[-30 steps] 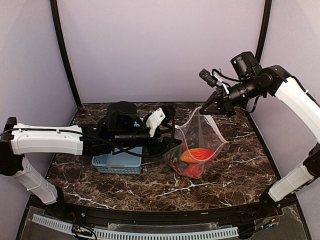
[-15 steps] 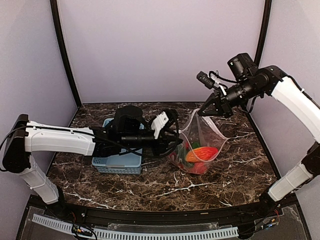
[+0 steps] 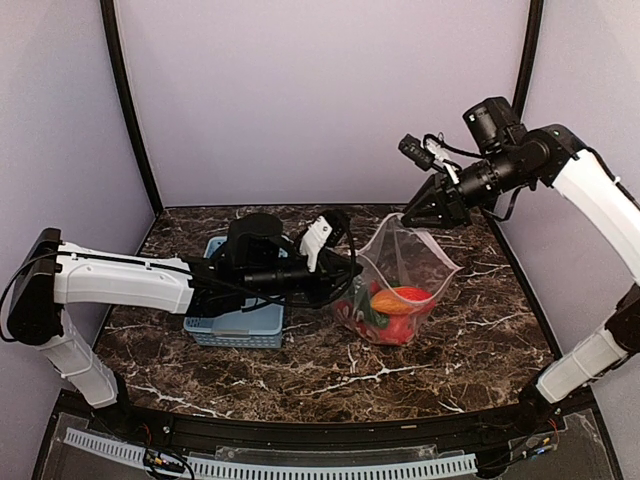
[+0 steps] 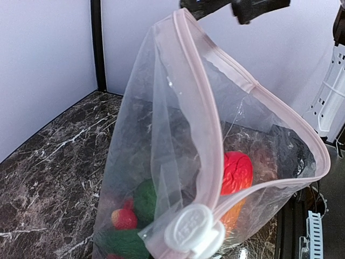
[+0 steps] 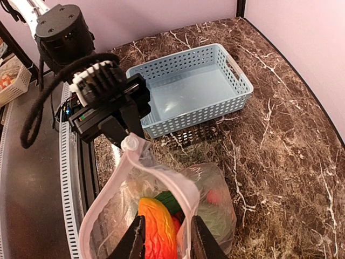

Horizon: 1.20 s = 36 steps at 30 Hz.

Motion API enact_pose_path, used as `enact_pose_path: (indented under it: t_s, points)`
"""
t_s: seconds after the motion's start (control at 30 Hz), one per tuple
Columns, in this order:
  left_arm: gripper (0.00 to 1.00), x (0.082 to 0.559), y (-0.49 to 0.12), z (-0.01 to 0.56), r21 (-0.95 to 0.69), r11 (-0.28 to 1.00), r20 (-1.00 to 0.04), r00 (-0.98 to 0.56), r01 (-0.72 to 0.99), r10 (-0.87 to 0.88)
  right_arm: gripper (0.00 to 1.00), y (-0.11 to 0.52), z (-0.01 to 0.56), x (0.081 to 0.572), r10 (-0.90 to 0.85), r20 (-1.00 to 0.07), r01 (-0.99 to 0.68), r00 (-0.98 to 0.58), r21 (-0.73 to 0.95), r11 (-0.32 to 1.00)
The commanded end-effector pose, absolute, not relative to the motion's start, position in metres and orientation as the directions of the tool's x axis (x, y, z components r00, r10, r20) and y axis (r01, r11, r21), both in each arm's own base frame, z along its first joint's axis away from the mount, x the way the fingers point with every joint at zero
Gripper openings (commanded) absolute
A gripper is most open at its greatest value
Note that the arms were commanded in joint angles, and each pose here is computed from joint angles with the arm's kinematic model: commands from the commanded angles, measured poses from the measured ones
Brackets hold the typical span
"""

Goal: Place the food in the zip-top bag and seal the zipper
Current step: Pass from the right arm to the left, then pass from the left arm to the right

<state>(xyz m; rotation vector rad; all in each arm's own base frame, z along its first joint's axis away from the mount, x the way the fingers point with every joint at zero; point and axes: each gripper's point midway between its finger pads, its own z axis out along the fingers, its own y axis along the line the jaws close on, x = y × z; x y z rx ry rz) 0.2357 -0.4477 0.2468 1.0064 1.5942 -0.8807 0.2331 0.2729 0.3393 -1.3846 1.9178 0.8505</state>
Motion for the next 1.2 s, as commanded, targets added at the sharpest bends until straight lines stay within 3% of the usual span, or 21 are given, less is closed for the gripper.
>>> enact_pose_path:
  t_s: [0.0, 0.2, 0.47, 0.7, 1.03, 1.17]
  points:
    - [0.01, 0.253, -0.441, 0.247, -0.106, 0.475, -0.973, -0.191, 0.873, 0.132, 0.28, 0.267, 0.363, 0.209, -0.533, -0.822, -0.973, -0.201, 0.102, 0.209]
    - [0.01, 0.261, -0.439, 0.244, -0.145, 0.507, -0.968, -0.229, 0.850, 0.107, 0.29, 0.265, 0.364, 0.175, -0.533, -0.835, -0.990, -0.138, 0.097, 0.104]
    - [0.01, 0.268, -0.435, 0.250, -0.160, 0.537, -0.968, -0.238, 0.828, 0.079, 0.38, 0.262, 0.291, 0.152, -0.699, -0.708, -0.995, -0.098, 0.091, 0.048]
    - [0.01, 0.267, -0.434, 0.252, -0.167, 0.539, -0.967, -0.242, 0.826, 0.072, 0.41, 0.264, 0.271, 0.153, -0.746, -0.662, -0.997, -0.079, 0.061, 0.051]
    - [0.01, 0.265, -0.429, 0.256, -0.167, 0.539, -0.967, -0.244, 0.826, 0.075, 0.35, 0.271, 0.257, 0.157, -0.785, -0.617, -0.999, -0.051, 0.027, 0.044]
    - [0.01, 0.263, -0.427, 0.259, -0.168, 0.539, -0.968, -0.243, 0.825, 0.070, 0.26, 0.272, 0.258, 0.163, -0.788, -0.615, -0.999, -0.039, -0.004, 0.052]
